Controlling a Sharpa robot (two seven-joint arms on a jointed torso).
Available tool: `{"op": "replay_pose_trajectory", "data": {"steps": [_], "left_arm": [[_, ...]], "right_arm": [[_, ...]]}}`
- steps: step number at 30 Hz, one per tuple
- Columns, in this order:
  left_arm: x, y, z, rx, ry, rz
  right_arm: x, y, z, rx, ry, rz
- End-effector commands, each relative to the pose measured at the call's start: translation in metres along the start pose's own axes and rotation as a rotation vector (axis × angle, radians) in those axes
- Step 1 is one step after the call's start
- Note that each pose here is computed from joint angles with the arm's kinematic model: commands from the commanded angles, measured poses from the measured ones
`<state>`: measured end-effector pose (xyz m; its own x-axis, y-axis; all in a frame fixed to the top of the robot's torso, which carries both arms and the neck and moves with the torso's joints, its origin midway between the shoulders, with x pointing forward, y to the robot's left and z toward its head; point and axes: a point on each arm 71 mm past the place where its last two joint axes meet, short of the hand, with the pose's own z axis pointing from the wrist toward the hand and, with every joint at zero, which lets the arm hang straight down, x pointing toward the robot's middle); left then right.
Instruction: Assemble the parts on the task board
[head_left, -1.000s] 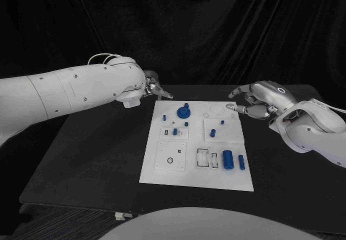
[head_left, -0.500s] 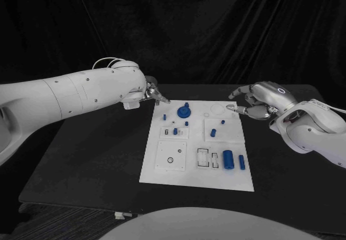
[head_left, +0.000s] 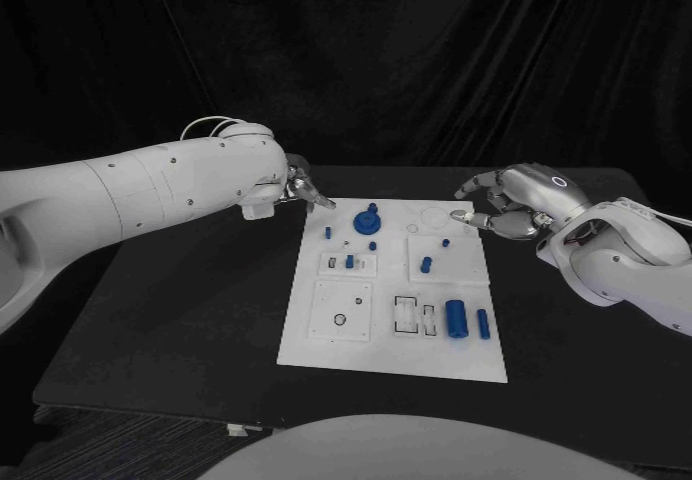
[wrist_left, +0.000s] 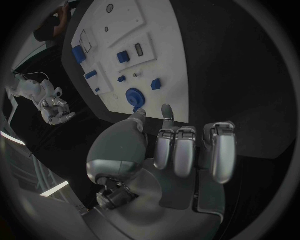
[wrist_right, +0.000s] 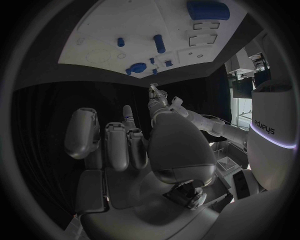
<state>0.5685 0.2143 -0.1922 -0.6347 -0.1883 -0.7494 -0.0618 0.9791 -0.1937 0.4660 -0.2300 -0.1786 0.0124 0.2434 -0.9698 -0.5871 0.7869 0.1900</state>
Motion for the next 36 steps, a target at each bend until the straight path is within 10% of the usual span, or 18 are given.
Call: {"op": "replay_pose_trajectory", "data": {"steps": [1,36], "left_arm": [[0.0029,-0.0032,0.0009,0.020,0.019,0.011],[0.0231,-0.0107,0.0104,0.031,0.078,0.029]], "right_arm": [[0.001,0.000,0.000,0.000,0.008,0.000],[0.002,0.000,0.000,0.002,0.018,0.000]]}}
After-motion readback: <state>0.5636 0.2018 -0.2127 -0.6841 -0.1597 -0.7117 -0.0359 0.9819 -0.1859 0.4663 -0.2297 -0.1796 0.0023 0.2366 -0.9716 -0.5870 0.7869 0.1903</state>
